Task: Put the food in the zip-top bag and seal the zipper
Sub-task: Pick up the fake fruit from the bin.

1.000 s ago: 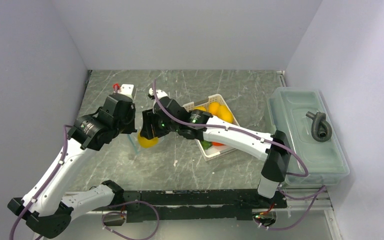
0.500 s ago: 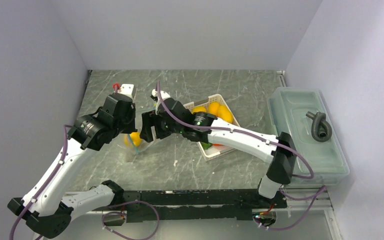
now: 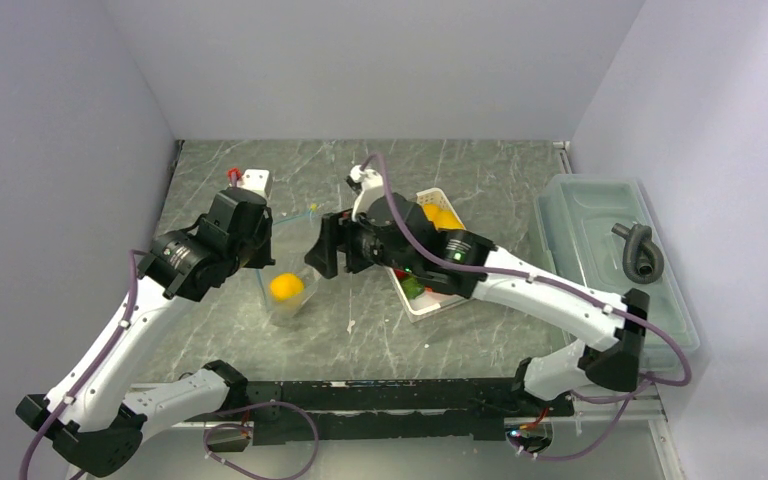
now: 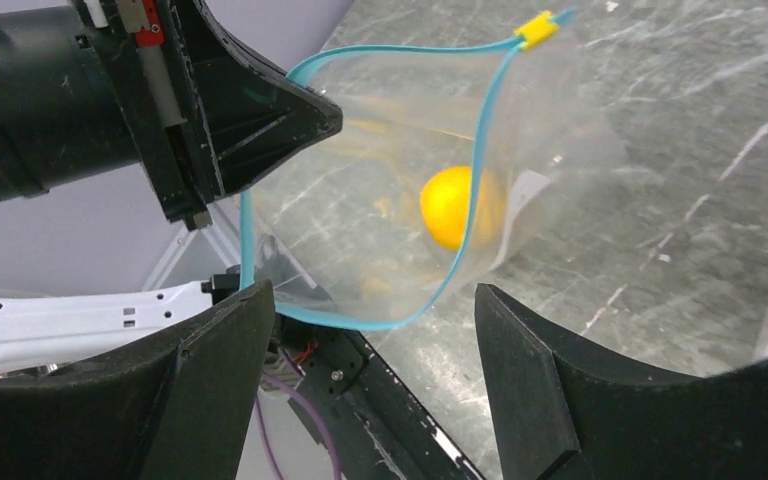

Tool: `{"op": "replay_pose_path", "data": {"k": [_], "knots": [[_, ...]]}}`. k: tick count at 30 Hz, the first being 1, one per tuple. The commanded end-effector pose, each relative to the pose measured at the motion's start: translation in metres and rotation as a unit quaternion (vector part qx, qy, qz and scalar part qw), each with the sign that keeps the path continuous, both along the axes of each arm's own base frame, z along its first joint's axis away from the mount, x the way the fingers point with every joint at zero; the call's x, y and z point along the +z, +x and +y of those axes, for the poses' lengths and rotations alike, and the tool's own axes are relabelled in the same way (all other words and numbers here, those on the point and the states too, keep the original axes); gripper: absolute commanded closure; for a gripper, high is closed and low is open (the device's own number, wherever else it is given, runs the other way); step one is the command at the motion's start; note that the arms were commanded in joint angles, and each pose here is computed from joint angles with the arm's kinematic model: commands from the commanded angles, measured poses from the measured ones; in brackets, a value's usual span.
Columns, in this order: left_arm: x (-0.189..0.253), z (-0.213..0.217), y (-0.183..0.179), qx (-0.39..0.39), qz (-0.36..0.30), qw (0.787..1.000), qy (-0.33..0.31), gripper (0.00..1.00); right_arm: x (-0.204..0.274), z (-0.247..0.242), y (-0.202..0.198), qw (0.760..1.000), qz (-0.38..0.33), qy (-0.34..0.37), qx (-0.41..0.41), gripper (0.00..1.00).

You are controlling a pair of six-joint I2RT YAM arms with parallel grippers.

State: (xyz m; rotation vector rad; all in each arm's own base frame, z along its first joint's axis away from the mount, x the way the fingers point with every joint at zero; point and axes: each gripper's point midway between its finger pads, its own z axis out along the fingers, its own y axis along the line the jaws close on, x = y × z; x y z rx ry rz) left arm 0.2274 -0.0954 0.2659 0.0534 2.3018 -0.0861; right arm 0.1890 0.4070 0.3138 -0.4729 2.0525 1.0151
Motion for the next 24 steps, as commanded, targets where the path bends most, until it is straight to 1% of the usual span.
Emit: {"op": "replay_pose_path", "data": {"k": [1, 4, 9, 14, 18, 21, 24], "knots": [[0.008, -0.002, 0.005, 0.008, -0.018, 1.000, -0.016, 1.00, 0.023, -0.032, 0.006, 0.998, -0.040, 0.015, -0.047, 0.23], [0.008, -0.003, 0.005, 0.007, -0.018, 1.000, -0.014, 1.00, 0.023, -0.057, 0.011, 0.995, -0.056, 0.001, -0.084, 0.23], [0.008, 0.001, 0.004, 0.011, -0.019, 1.000, -0.007, 1.00, 0.011, -0.099, 0.025, 0.984, -0.080, -0.056, -0.151, 0.19], [0.007, 0.005, 0.003, 0.015, -0.017, 1.000, 0.001, 1.00, -0.006, -0.135, 0.040, 0.969, -0.088, -0.114, -0.199, 0.17], [0.007, 0.005, 0.002, 0.013, -0.017, 1.000, 0.002, 1.00, -0.020, -0.158, 0.054, 0.961, -0.081, -0.148, -0.219, 0.18], [0.008, 0.006, 0.001, 0.012, -0.017, 1.000, 0.003, 1.00, -0.036, -0.173, 0.067, 0.955, -0.062, -0.180, -0.228, 0.18], [0.008, 0.007, 0.000, 0.012, -0.016, 1.000, 0.004, 1.00, -0.054, -0.195, 0.082, 0.942, -0.041, -0.216, -0.255, 0.19]]}}
